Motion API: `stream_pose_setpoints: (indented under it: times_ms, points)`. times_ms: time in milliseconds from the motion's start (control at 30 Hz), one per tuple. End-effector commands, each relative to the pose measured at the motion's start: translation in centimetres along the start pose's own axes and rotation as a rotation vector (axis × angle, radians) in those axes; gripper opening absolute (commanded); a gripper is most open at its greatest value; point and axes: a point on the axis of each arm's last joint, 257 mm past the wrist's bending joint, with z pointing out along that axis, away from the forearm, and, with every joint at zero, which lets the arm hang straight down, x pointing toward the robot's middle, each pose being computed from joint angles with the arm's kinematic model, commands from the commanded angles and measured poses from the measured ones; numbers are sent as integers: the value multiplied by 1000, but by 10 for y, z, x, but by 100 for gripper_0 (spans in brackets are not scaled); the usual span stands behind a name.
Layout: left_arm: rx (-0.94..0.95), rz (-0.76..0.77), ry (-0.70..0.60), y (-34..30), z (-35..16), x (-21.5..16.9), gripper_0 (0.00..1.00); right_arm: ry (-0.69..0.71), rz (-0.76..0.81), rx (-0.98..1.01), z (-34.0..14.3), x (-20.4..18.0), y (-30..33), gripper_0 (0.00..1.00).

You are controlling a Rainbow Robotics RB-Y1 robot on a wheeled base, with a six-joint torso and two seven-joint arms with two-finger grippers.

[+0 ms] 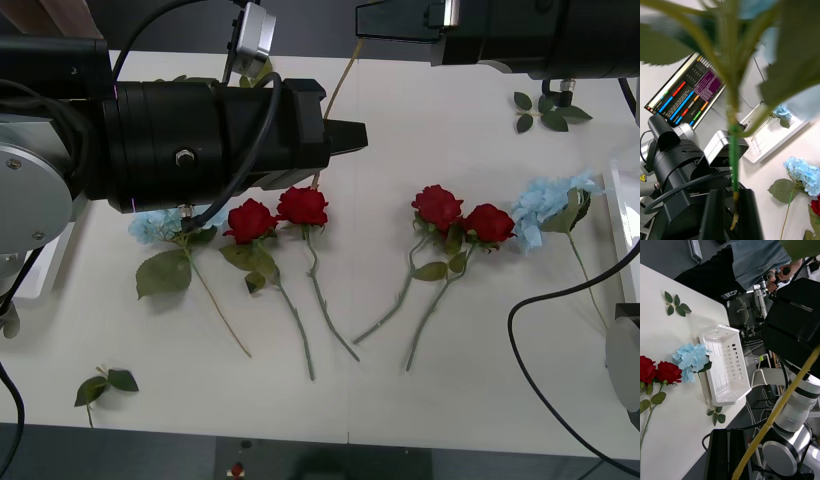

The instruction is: Put the red flowers into the right box and the blue flowers into the left box

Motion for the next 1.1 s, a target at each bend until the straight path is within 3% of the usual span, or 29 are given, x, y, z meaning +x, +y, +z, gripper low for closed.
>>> stream_pose_setpoints:
  times_ms: [33,500,833,1100]
  points:
    - [22,40,-30,-19,-2,-11,0,-6,-90,-37,10,-8,18,97]
    - [-105,61,-84,10,-46,-50,0,-6,-90,-37,10,-8,18,100]
    - [-409,47,-166,83,-156,-90,0,-6,-90,-37,10,-8,18,100]
    - [-657,-28,-255,153,-261,-88,0,-2,-78,-15,5,-6,9,100]
